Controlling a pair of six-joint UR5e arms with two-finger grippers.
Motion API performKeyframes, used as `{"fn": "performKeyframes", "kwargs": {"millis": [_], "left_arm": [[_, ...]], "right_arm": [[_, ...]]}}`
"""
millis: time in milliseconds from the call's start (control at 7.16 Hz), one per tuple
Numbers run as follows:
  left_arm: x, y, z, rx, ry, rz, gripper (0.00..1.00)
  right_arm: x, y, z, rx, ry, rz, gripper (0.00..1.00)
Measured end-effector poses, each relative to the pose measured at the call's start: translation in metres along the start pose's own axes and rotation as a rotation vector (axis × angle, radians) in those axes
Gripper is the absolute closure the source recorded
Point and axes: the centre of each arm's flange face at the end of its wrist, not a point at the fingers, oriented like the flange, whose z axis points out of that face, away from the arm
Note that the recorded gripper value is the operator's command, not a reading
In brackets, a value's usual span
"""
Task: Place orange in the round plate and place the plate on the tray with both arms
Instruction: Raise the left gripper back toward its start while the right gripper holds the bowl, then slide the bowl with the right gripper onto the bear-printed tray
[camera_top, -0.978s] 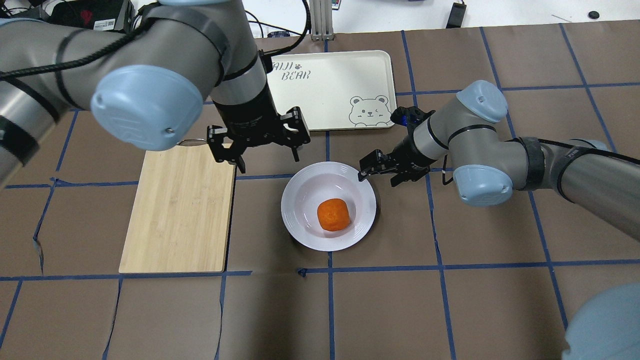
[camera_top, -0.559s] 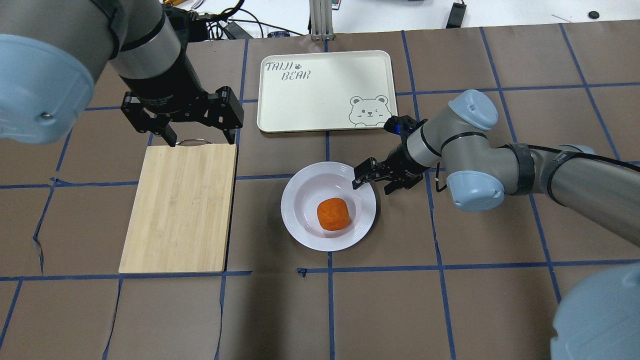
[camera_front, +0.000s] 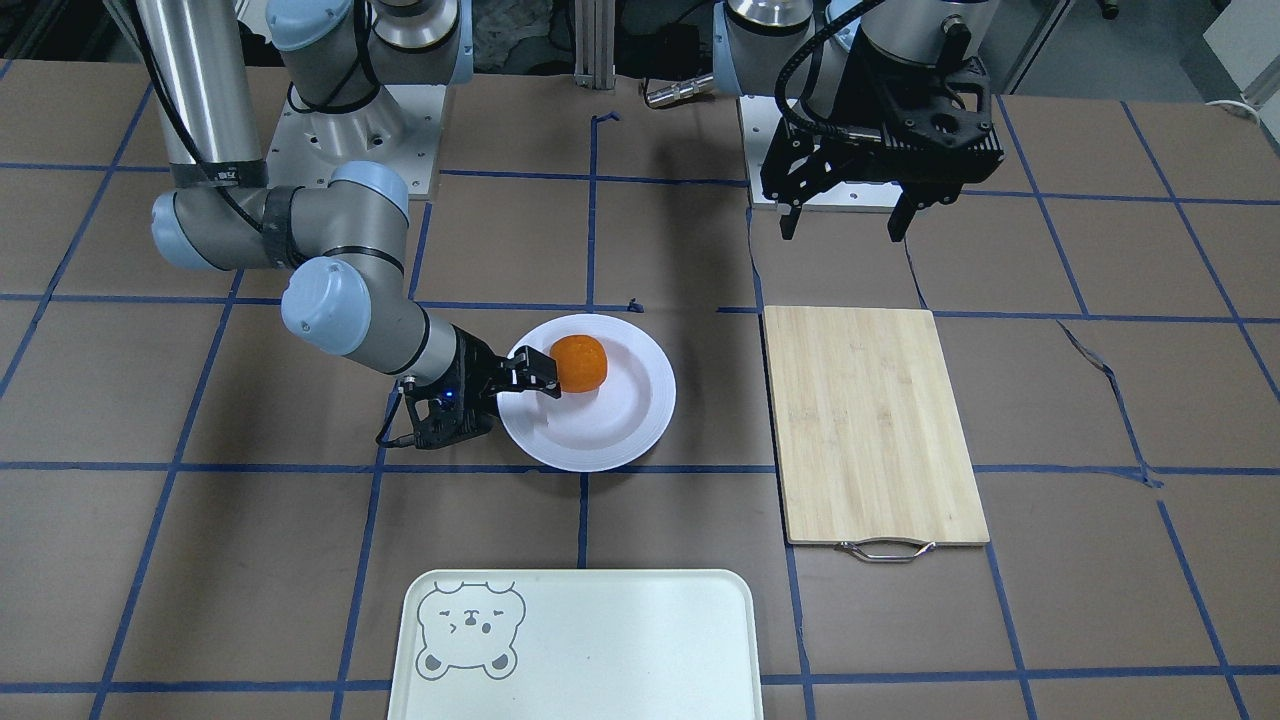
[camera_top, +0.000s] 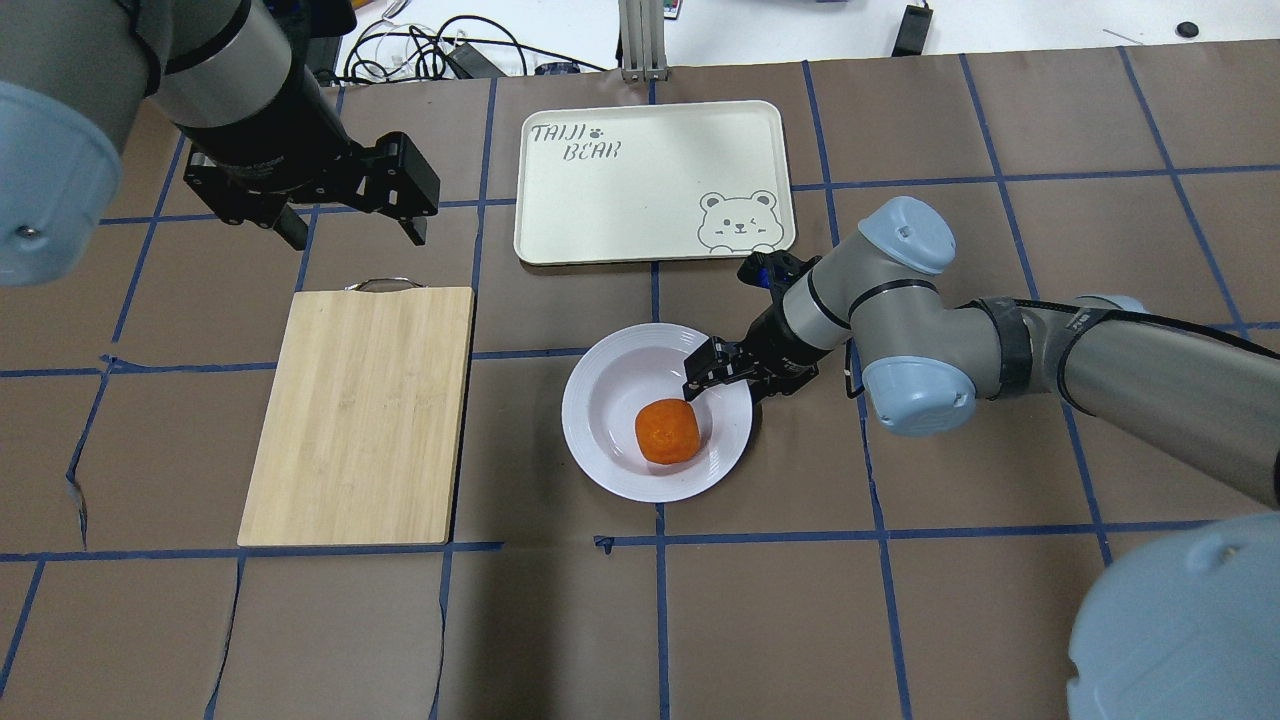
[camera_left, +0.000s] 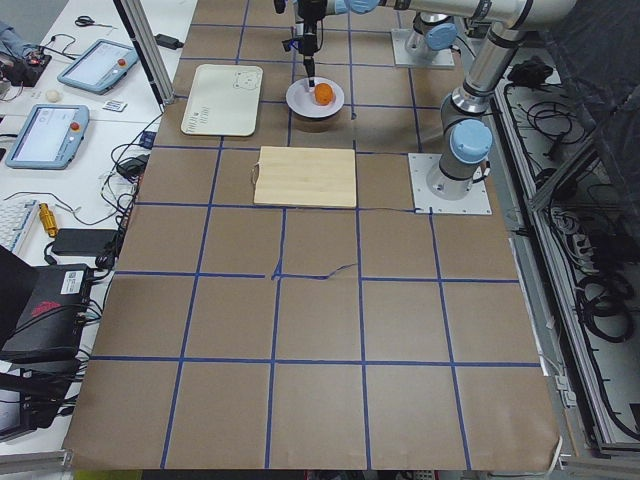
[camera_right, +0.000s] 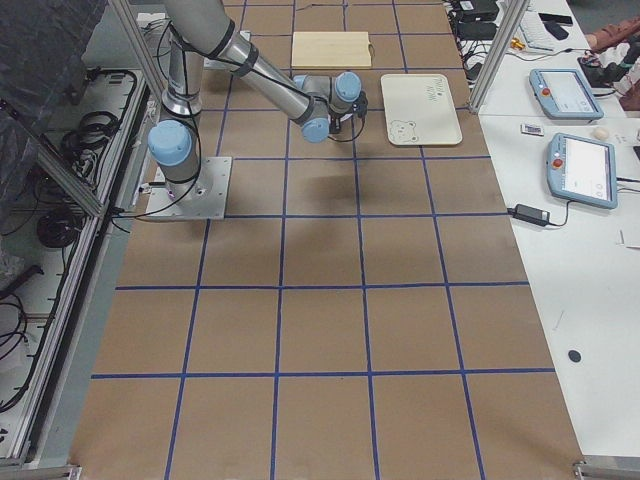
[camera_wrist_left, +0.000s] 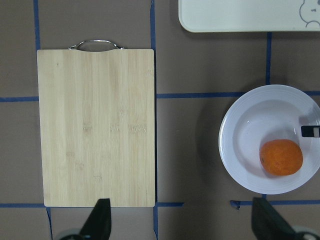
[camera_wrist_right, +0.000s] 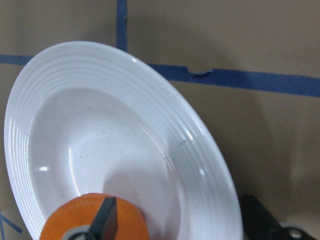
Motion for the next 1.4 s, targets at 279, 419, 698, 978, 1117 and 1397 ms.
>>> {"fn": "performKeyframes", "kwargs": {"millis": [279, 419, 698, 978, 1117, 1397], "left_arm": [[-0.001, -0.002, 0.003, 0.021, 0.001, -0.002, 0.00], [-0.001, -0.002, 0.004, 0.025, 0.001, -0.004, 0.00], [-0.002, -0.002, 0.003, 0.027, -0.001, -0.004, 0.00], [-0.002, -0.002, 0.002, 0.028, -0.002, -0.004, 0.00], [-0.002, -0.002, 0.001, 0.028, -0.003, -0.004, 0.00], [-0.002, -0.001, 0.000, 0.025, -0.005, -0.005, 0.00]], "right_arm": [[-0.001, -0.001, 0.001, -0.002, 0.010, -0.014, 1.00], [-0.001, -0.001, 0.000, -0.002, 0.012, -0.018, 1.00], [-0.002, -0.002, -0.002, 0.001, 0.013, -0.020, 1.00], [-0.003, -0.008, -0.011, 0.015, 0.006, -0.019, 1.00], [-0.003, -0.011, -0.017, 0.025, 0.002, -0.018, 1.00], [-0.005, -0.013, -0.024, 0.036, -0.052, -0.006, 1.00]]}}
